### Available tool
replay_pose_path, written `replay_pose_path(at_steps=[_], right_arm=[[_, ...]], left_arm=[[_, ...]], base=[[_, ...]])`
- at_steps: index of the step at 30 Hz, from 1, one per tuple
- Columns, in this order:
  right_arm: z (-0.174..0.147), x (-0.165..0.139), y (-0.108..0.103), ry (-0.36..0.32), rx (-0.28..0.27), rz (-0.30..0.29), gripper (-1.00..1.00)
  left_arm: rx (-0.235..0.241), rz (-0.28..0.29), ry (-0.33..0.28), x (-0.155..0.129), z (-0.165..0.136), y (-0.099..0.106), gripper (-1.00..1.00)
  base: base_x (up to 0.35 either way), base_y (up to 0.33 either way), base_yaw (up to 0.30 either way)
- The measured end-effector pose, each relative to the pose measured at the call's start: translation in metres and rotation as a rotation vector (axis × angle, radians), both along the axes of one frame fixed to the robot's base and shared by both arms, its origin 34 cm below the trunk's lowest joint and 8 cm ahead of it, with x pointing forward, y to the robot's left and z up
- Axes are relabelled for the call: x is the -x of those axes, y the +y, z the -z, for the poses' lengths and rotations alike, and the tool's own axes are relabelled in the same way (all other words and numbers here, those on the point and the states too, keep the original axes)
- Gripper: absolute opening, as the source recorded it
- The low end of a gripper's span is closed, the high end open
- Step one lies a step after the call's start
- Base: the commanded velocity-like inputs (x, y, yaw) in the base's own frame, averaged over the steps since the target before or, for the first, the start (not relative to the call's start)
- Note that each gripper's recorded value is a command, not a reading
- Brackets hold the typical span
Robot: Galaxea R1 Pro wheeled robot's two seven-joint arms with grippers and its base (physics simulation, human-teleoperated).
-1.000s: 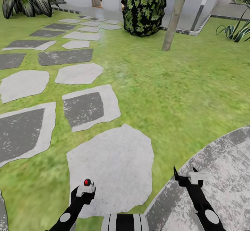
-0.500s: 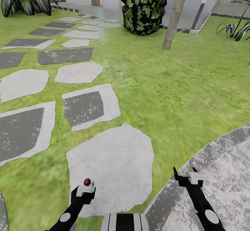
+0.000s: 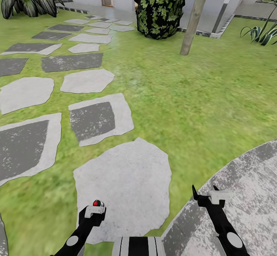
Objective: Pick up the pesticide atomizer in the garden and spray insectifuge to fully cover both potted plants in the garden.
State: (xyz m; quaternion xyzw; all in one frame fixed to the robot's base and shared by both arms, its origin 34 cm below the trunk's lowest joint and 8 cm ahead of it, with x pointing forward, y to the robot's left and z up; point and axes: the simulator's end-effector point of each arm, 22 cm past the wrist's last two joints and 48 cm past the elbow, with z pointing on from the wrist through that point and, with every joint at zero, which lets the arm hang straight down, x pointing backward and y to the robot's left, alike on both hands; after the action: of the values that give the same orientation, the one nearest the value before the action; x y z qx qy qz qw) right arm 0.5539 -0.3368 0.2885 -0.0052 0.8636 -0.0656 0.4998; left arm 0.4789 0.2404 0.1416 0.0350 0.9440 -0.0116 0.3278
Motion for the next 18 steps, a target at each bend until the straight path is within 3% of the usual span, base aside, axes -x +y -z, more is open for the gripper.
replay_pose_path(at_steps=[18], right_arm=[[0.01,0.004,0.0,0.02,-0.001,0.0,1.0]], left_arm=[[0.0,0.001,0.017,0.007,0.008,0.0,1.0]], base=[[0.0,0.0,0.0]])
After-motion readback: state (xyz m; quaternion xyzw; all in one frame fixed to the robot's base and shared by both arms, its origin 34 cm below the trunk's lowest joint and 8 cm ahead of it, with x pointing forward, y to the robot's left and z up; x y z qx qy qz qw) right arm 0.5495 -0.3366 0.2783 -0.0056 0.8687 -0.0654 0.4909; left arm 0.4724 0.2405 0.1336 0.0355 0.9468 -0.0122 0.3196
